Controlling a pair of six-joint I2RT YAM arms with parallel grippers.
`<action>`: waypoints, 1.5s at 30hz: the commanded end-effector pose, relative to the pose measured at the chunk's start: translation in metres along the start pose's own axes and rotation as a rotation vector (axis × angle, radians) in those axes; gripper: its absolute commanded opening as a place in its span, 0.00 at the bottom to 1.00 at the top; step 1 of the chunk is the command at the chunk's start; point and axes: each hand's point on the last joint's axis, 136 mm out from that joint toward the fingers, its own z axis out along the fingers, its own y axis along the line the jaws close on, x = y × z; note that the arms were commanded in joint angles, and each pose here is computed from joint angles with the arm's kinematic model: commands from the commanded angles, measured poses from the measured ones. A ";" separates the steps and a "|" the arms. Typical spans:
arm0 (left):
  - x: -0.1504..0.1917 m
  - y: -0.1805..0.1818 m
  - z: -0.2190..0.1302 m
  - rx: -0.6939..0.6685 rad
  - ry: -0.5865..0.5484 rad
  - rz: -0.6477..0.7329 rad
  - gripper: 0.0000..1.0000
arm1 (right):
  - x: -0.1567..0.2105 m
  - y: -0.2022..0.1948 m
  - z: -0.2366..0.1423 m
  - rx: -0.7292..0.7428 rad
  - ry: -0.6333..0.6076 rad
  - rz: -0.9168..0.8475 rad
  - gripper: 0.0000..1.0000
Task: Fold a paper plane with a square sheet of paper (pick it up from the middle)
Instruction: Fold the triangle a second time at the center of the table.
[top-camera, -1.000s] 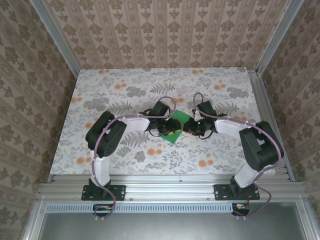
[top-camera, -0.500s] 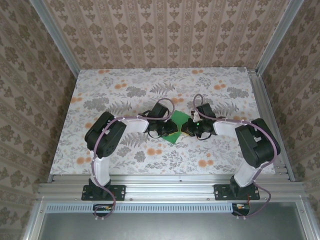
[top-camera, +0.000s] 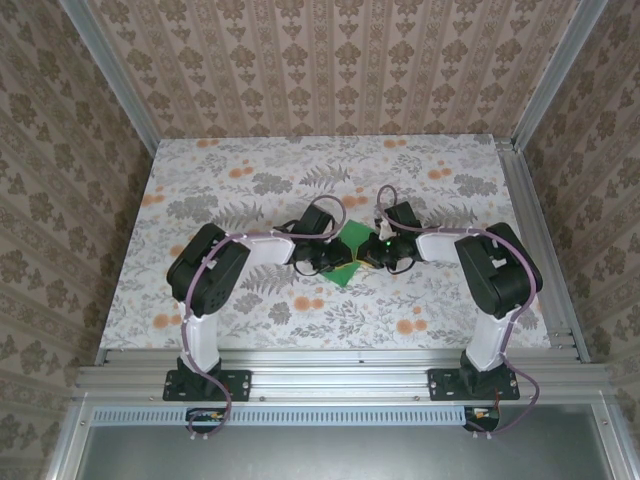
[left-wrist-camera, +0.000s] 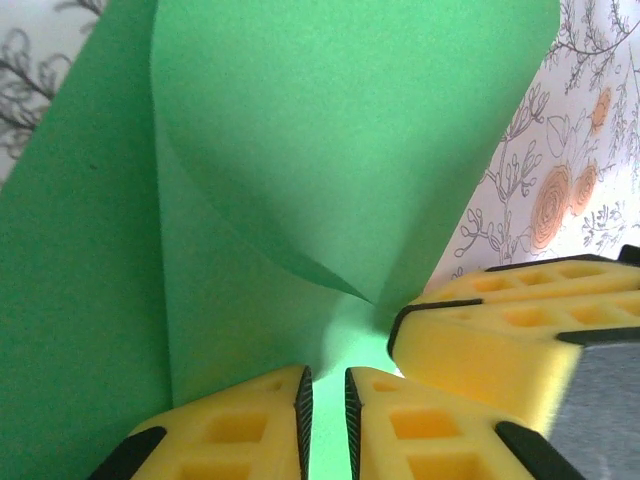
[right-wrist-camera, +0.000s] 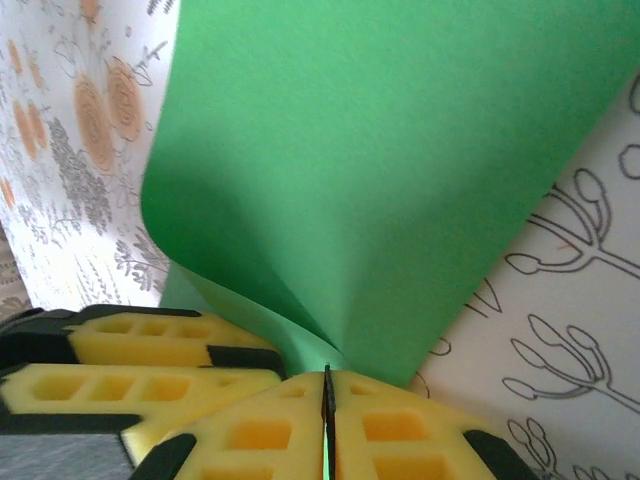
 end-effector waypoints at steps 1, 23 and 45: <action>-0.004 -0.013 -0.015 0.027 -0.015 0.038 0.21 | 0.005 -0.008 0.006 0.051 0.028 -0.021 0.12; -0.037 0.005 -0.051 -0.233 0.098 0.478 0.48 | 0.014 -0.027 0.011 0.188 0.064 -0.077 0.12; -0.051 -0.005 -0.035 -0.106 0.232 0.791 0.52 | 0.014 -0.022 0.008 0.194 0.069 -0.094 0.12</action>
